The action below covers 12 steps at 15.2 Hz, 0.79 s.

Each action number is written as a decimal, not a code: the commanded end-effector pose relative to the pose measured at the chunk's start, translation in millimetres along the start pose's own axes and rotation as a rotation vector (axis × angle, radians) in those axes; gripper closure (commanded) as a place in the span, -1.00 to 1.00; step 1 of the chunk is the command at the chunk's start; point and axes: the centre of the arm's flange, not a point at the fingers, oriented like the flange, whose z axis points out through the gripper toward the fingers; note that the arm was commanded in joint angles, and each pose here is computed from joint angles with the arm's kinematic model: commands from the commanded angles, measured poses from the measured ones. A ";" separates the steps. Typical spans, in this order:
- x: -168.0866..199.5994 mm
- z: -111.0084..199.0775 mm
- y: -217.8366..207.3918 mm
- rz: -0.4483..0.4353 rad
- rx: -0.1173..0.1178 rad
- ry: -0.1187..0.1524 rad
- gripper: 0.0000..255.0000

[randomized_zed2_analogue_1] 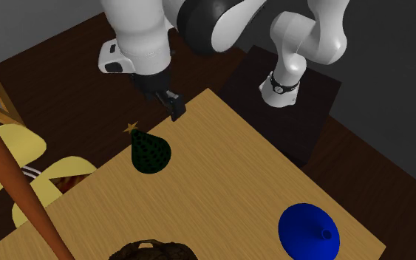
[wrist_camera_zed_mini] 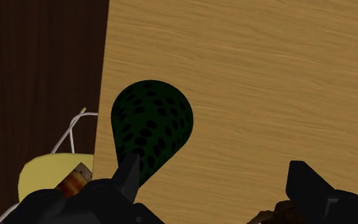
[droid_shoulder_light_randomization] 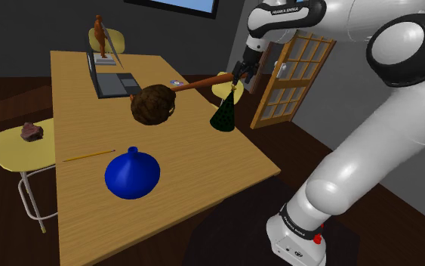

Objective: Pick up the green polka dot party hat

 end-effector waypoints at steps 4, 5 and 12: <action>39.7 28.2 43.1 -0.020 -0.031 -0.016 -1.00; 47.7 33.3 51.8 -0.024 -0.036 -0.019 -1.00; 56.4 66.2 64.2 -0.029 -0.044 -0.023 -1.00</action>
